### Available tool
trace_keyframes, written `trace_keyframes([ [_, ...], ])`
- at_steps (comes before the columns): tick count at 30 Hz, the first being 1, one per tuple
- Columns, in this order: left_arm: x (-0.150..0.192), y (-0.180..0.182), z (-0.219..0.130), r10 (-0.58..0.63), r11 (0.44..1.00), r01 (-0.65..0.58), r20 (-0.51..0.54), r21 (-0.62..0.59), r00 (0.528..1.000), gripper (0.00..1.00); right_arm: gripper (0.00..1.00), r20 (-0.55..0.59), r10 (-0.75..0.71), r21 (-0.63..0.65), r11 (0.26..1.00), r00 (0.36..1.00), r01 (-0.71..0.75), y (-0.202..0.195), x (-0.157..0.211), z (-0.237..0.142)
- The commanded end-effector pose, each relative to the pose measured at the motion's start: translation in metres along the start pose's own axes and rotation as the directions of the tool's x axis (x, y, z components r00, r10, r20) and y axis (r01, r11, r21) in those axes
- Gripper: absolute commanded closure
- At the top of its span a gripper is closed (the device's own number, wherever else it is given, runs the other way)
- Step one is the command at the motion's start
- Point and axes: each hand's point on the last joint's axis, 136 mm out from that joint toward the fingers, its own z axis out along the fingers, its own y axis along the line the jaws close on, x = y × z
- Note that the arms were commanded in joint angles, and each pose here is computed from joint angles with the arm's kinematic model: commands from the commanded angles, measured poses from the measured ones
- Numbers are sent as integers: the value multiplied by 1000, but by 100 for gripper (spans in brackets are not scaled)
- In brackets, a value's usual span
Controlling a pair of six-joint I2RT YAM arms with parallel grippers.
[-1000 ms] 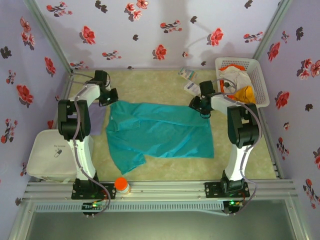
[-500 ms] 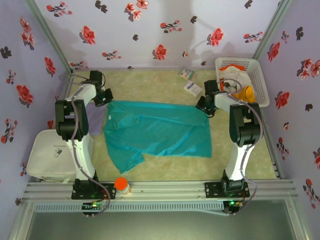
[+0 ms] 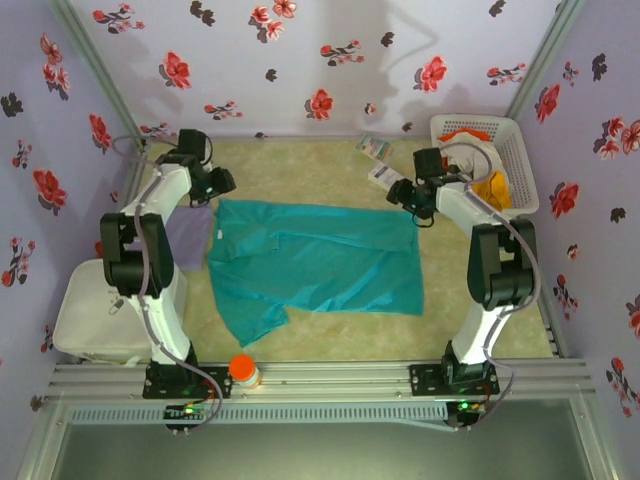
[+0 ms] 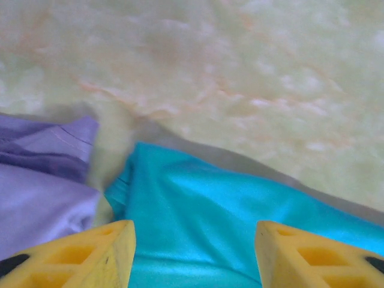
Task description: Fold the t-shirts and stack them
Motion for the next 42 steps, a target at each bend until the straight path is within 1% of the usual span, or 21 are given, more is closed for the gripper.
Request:
trace_keyframes([
  [1, 33, -11, -14, 54, 999, -53, -52, 5, 997, 45, 36, -53, -52, -22, 998, 997, 51, 13, 22, -20],
  [6, 81, -16, -18, 97, 995, -96, -110, 13, 989, 45, 36, -107, -20, -85, 996, 994, 11, 24, 63, -20],
  [12, 134, -2, -26, 104, 995, -104, -151, 7, 983, 45, 36, -156, -5, -60, 998, 988, -4, 26, 112, -1],
  [17, 159, 7, -31, 91, 996, -90, -148, 13, 985, 45, 38, -170, 42, -3, 999, 985, -44, 14, 126, 19],
  [20, 172, 1, -28, 104, 995, -101, -161, 24, 982, 46, 38, -165, 61, 32, 998, 984, -57, 6, 127, 26],
  [23, 185, -6, -19, 115, 993, -111, -185, 32, 976, 46, 39, -176, 47, 69, 997, 983, -36, -1, 128, 32],
  [27, 193, -11, 3, 139, 990, -136, -217, 30, 966, 47, 40, -177, 46, 109, 994, 983, -27, -9, 121, 41],
  [32, 187, -10, 34, 192, 979, -202, -269, -11, 944, 49, 40, -158, 77, 122, 991, 984, -58, -17, 105, 51],
  [36, 176, -17, 54, 222, 971, -238, -300, -15, 928, 52, 40, -145, 93, 130, 989, 985, -74, -21, 94, 58],
  [42, 144, -38, 73, 250, 965, -262, -277, -4, 928, 53, 40, -110, 103, 131, 987, 989, -89, -22, 73, 70],
])
